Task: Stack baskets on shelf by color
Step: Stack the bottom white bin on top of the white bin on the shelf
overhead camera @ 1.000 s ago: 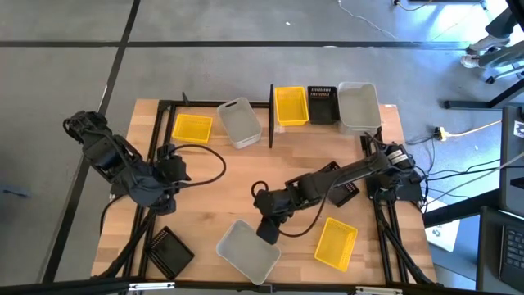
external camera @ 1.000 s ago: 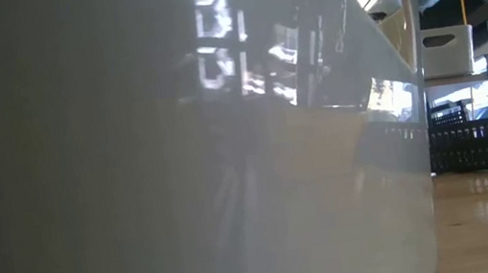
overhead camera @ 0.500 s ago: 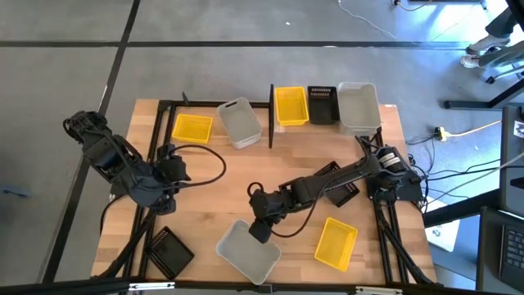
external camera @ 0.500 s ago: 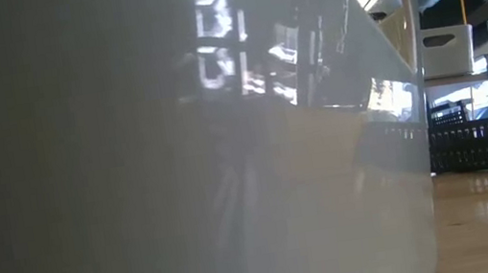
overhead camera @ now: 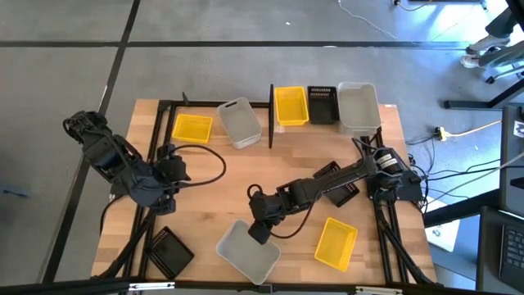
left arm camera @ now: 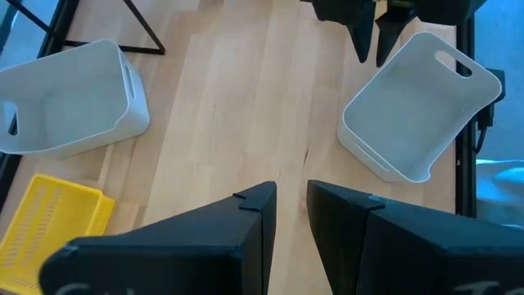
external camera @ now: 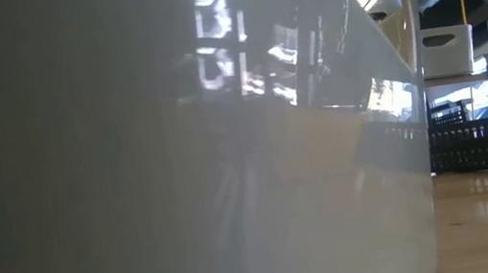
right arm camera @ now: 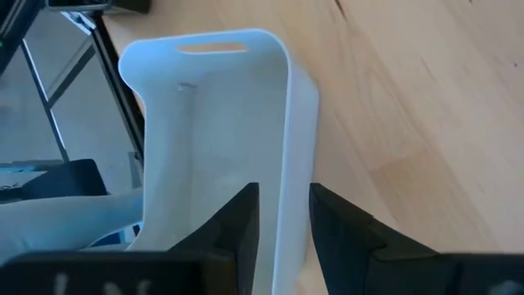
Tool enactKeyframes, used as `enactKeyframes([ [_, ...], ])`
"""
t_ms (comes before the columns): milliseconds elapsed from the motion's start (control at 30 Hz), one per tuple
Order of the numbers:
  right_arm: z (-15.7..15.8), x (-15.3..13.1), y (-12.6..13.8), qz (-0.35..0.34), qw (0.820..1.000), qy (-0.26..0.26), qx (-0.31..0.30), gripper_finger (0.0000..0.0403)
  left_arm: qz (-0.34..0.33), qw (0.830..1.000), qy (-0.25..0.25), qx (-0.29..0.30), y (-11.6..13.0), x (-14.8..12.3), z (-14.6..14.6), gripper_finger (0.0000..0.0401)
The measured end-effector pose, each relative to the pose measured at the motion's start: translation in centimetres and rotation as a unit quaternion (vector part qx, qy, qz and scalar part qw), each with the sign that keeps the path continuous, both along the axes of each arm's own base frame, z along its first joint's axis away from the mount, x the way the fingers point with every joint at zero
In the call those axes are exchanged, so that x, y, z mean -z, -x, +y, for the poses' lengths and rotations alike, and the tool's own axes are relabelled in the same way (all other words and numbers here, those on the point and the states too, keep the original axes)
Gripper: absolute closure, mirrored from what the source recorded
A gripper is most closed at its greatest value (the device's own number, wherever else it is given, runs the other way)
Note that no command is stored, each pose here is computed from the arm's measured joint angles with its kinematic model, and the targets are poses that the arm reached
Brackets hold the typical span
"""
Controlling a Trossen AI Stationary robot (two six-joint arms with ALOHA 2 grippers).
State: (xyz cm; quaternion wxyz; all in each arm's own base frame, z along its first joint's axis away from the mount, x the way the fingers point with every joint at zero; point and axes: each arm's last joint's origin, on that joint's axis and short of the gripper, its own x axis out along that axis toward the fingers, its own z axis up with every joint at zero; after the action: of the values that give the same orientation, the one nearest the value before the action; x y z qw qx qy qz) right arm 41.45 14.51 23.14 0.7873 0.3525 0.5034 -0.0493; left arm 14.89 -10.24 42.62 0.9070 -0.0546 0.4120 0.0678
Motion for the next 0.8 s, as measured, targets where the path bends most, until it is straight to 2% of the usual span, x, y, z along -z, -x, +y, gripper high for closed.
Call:
enactKeyframes([
  [367,0.1,0.9,-0.3,0.006,1.000,0.004,0.000,0.0297,0.000,1.000,0.000,0.000,0.0,0.0,0.0,0.0338],
  [567,0.6,2.4,-1.3,-0.002,1.000,-0.024,-0.016,0.0297,0.000,1.000,0.000,0.000,0.0,0.0,0.0,0.0338],
  [800,0.6,3.3,-1.5,0.008,1.000,-0.009,-0.010,0.0297,0.001,1.000,-0.001,0.000,0.0,0.0,0.0,0.0338],
])
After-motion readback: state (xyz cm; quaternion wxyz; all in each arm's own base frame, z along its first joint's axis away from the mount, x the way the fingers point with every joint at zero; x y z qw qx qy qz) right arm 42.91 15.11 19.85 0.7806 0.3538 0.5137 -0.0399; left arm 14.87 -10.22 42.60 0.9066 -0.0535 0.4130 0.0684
